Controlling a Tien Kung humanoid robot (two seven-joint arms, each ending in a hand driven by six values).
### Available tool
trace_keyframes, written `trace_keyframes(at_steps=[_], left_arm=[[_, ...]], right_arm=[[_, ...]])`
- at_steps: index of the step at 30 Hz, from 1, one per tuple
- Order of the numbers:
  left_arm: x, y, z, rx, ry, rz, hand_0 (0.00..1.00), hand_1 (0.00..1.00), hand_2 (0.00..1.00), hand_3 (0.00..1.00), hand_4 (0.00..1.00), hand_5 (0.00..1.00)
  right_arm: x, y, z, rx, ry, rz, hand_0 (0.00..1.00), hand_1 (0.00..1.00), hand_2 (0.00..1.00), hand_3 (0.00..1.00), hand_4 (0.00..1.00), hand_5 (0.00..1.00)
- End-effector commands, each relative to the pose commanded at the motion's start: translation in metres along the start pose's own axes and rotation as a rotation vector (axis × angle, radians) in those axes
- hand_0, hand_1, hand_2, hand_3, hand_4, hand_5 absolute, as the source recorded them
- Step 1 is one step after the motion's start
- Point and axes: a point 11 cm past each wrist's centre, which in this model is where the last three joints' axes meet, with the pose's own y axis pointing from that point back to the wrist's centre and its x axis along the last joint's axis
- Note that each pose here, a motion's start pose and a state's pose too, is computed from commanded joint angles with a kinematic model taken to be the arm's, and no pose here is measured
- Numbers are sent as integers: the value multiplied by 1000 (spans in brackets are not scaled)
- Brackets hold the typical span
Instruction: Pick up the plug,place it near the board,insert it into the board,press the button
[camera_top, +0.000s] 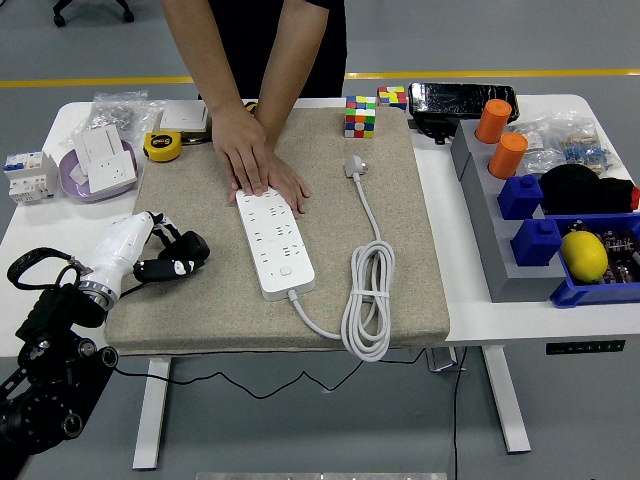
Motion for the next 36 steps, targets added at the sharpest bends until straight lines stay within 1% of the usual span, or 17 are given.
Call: trace_keyframes(at_steps=[1, 6, 7, 8, 12, 13, 14, 18, 19, 24, 25, 27, 30, 32, 36], left_arm=[[0, 0, -1, 3, 0, 0, 576, 461, 368, 396, 524, 233], [-3, 1, -2, 10, -4, -5, 576, 461, 368, 396, 524, 233], [-3, 1, -2, 8, -5, -4, 562, 444, 361, 389, 478, 197], [-3, 1, -1, 5, -5, -2, 562, 444, 361, 389, 478, 197], [3, -1, 4, -16, -10, 15, 562, 444, 361, 389, 478, 197], [5, -1, 6, -23, -12, 20, 528, 407, 336, 384, 458, 163], [7, -1, 8, -30, -15, 24, 528, 407, 336, 384, 458, 163], [14, -3, 21, -79, -35, 41, 528, 407, 336, 384, 458, 163], [15, -4, 25, -96, -43, 42, 500, 359, 291, 358, 492, 91], [22, -8, 47, -175, -87, 42, 500, 359, 291, 358, 492, 91], [23, -9, 51, -191, -95, 41, 497, 359, 288, 352, 485, 67], [26, -11, 61, -227, -104, 37, 497, 359, 288, 352, 485, 67], [28, -15, 77, -282, -127, 29, 497, 359, 288, 352, 485, 67], [26, -17, 86, -316, -145, 18, 490, 358, 288, 352, 498, 50], [22, -21, 101, -365, -178, -3, 490, 358, 288, 352, 498, 50]], right_arm=[[0, 0, 0, -1, 0, 0, 863, 797, 788, 817, 998, 947], [0, 0, 1, -1, 1, 1, 863, 797, 788, 817, 998, 947], [1, 0, 0, -1, 1, 1, 861, 795, 788, 816, 998, 950], [1, 0, 0, -2, 1, 1, 861, 795, 788, 816, 998, 950], [1, 0, 0, -3, 5, 3, 861, 795, 788, 816, 998, 950], [1, 0, 0, -3, 5, 3, 860, 792, 786, 815, 998, 959], [1, 0, 0, -4, 5, 3, 860, 792, 786, 815, 998, 959], [2, 0, 1, -5, 7, 4, 860, 792, 786, 815, 998, 959], [2, 0, 1, -5, 8, 4, 859, 791, 786, 814, 998, 961], [2, 0, 0, -3, 12, 4, 859, 791, 786, 814, 998, 961], [2, 0, -1, -2, 12, 4, 857, 790, 785, 813, 998, 961], [3, 0, -1, -2, 14, 4, 857, 790, 785, 813, 998, 961], [4, 0, -1, -3, 16, 5, 857, 790, 785, 813, 998, 961], [4, 0, -1, -4, 17, 6, 855, 790, 785, 812, 998, 961], [5, 0, -3, -1, 17, 7, 855, 790, 785, 812, 998, 961]])
